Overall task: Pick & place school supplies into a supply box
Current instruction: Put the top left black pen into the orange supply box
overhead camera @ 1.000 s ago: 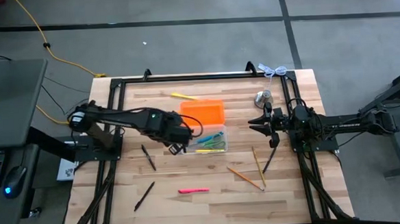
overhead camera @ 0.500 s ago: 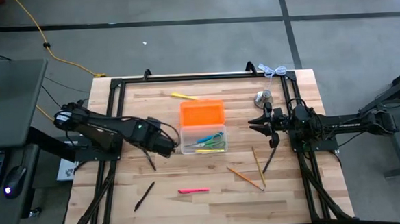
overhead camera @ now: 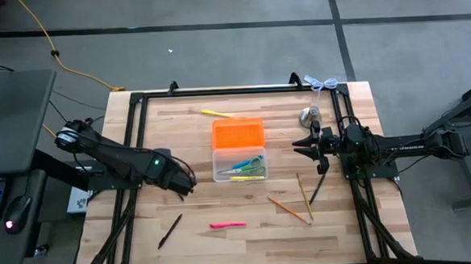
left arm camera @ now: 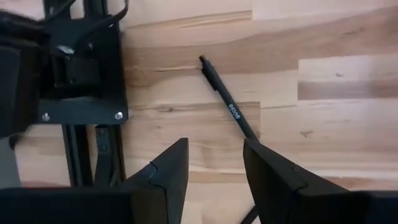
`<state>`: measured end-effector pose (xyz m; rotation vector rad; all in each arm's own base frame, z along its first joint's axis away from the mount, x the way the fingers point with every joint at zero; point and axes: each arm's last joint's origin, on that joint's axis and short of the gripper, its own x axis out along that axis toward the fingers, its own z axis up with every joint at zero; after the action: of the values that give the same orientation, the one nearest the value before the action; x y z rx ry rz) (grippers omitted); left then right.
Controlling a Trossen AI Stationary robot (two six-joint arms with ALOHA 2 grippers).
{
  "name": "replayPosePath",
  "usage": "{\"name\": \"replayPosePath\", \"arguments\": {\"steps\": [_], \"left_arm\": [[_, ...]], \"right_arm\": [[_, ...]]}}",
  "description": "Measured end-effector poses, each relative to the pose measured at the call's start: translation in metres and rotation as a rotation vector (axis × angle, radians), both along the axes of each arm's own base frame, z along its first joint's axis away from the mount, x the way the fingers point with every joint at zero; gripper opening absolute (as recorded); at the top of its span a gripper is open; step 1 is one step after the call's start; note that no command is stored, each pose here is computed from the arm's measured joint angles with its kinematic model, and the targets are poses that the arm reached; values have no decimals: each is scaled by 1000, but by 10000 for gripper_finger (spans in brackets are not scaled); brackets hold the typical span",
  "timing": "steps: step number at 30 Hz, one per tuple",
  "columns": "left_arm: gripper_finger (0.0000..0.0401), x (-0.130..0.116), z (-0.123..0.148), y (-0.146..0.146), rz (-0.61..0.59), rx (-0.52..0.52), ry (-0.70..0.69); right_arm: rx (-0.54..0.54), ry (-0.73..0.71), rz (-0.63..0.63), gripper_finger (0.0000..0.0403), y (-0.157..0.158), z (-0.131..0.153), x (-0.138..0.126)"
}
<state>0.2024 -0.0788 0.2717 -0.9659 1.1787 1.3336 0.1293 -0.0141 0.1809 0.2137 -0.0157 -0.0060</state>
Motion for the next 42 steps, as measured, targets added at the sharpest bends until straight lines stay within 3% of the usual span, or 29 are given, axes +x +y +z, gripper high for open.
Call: {"name": "replayPosePath", "arguments": {"steps": [18,31,42], "left_arm": [[182,-3,-65,2,208,-2,-97],[181,-11,-112,5,266,-37,-181],[181,-19,-133,9,301,-52,-214]], "right_arm": [[0,1,0,78,0,0,0],[0,1,-11,78,0,0,0],[0,0,-11,78,0,0,0]]}}
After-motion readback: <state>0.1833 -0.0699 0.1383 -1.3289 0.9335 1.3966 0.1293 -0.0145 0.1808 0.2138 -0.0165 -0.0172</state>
